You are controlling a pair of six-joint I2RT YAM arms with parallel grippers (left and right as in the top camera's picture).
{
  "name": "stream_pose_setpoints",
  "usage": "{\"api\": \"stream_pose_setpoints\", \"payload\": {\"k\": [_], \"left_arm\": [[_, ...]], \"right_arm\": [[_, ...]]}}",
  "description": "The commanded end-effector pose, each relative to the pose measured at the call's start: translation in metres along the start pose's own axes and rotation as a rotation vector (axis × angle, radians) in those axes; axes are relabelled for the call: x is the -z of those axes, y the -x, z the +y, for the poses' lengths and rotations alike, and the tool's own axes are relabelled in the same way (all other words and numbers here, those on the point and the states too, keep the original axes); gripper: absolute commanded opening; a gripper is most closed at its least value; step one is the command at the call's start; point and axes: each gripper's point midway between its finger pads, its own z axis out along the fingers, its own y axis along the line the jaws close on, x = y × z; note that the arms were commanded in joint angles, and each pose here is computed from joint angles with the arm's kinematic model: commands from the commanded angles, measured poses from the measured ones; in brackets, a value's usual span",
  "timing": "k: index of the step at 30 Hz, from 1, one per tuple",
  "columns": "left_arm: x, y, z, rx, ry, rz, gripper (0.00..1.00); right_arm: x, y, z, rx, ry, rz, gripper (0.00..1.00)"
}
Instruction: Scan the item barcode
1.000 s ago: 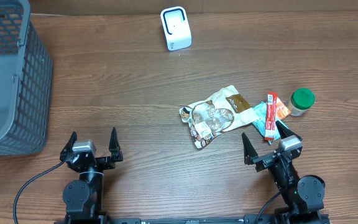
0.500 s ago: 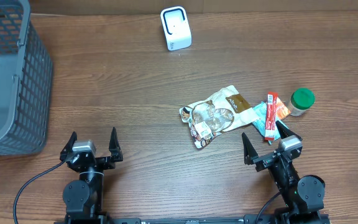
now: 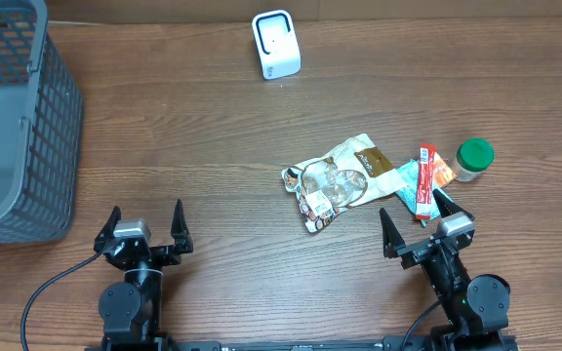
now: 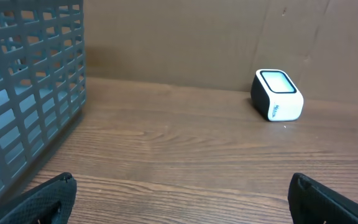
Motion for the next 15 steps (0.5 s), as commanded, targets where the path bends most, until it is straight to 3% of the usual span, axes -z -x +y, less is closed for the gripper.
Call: {"api": "stream_pose_setpoints", "payload": {"k": [1, 15], "left_arm": [[0.0004, 0.0017, 0.0023, -0.018, 0.013, -0.012, 1.0], [0.0004, 0.0017, 0.0023, -0.018, 0.013, -0.012, 1.0]], "right_arm": [[0.0, -0.0022, -0.0009, -0.003, -0.003, -0.002, 1.0], [0.0, -0.0022, -0.0009, -0.003, -0.003, -0.002, 1.0]]}}
